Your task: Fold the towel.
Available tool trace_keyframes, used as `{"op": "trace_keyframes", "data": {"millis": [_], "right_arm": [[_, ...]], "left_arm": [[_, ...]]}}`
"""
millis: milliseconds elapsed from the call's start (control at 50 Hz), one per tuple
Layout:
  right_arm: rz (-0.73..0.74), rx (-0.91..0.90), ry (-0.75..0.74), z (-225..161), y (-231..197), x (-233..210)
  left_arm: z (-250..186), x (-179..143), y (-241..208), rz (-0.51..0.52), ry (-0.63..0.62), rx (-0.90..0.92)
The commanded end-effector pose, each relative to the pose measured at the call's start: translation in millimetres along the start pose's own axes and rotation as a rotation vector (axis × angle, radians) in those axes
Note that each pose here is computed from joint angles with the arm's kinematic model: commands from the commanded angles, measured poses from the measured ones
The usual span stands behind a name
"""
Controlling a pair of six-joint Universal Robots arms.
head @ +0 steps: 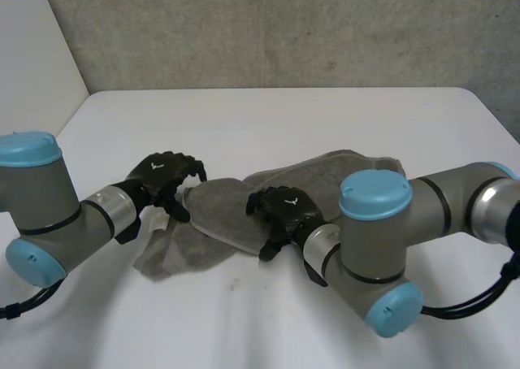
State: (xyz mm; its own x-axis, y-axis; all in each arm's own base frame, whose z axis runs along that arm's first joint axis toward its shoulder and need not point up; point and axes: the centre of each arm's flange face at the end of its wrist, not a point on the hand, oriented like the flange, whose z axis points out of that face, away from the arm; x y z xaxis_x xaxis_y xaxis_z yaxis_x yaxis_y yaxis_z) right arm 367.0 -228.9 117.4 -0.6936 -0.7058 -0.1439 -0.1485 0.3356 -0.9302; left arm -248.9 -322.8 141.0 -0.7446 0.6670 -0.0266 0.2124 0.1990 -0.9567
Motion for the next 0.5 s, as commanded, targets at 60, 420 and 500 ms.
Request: {"op": "trace_keyframes", "data": {"millis": [60,420,500], "right_arm": [[-0.044,0.033,0.079,17,-4,10],[-0.117,0.024,0.091,9,-8,10],[-0.125,0.021,0.093,10,-6,10]], "left_arm": [[3,5,8,0.027,0.018,-0.019],[5,5,-5,0.054,0.013,0.025],[5,5,-1,0.049,0.013,0.017]]}}
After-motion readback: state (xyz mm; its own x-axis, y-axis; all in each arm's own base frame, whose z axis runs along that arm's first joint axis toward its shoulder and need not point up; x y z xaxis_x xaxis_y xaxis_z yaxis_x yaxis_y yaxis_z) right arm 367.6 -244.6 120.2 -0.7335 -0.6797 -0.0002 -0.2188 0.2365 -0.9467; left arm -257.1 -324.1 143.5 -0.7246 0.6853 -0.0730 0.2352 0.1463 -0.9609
